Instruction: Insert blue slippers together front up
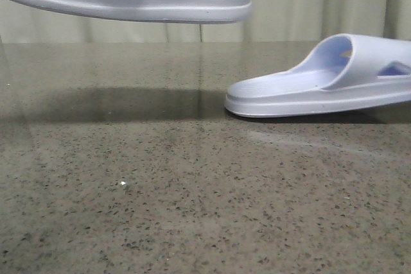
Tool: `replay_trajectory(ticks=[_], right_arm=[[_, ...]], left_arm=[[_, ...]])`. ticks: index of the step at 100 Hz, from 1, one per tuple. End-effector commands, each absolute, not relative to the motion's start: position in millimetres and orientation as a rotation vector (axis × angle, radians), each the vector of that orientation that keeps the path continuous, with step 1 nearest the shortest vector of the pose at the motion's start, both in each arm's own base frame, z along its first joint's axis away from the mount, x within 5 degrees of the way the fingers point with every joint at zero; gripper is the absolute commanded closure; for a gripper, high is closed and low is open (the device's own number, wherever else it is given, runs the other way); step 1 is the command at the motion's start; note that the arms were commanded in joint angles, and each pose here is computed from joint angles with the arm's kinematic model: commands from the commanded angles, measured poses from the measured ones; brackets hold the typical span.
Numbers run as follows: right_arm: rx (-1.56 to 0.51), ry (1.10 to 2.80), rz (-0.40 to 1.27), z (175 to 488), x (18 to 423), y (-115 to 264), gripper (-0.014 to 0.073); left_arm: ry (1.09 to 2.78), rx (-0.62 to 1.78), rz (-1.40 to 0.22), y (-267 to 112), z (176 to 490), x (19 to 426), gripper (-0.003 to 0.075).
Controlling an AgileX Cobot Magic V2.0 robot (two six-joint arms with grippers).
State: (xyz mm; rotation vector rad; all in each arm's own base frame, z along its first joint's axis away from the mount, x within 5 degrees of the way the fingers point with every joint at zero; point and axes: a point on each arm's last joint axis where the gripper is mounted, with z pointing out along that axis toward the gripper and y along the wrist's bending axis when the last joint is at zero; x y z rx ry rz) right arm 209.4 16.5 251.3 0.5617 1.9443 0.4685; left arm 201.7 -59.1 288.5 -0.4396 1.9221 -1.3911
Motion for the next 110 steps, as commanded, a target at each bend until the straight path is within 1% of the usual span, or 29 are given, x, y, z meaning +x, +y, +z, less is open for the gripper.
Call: replay_trajectory(ticks=[1,12,25,38,62,69,81,110], right_arm=[[0.498,1.688,0.564,285.6,212.3,17.5,0.0701],[0.454,1.540,0.614,301.9,210.1,18.1,0.0681],[0.414,1.412,0.651,316.3,205.6,18.4,0.0680],[0.398,1.341,0.669,327.5,196.9,17.6,0.0680],[0.356,1.209,0.692,352.8,166.6,15.4,0.0680],[0.354,1.212,0.694,355.4,159.2,15.6,0.0680],[0.378,1.278,0.731,352.5,152.7,19.7,0.0680],[0.297,1.356,0.872,346.7,150.1,44.7,0.0680]], left_arm=[[1.829,-0.433,-1.485,-60.3,306.1,200.2,0.0704],[1.827,-0.434,-1.487,-60.2,306.2,200.3,0.0704],[1.827,-0.434,-1.487,-60.2,306.2,200.3,0.0704],[1.827,-0.434,-1.487,-60.2,306.2,200.3,0.0704],[1.822,-0.442,-1.489,-59.9,306.5,200.6,0.0704],[1.820,-0.443,-1.493,-60.0,306.7,200.5,0.0704],[1.820,-0.455,-1.521,-60.8,307.3,199.8,0.0704],[1.830,-0.437,-1.585,-66.8,308.7,196.6,0.0704]])
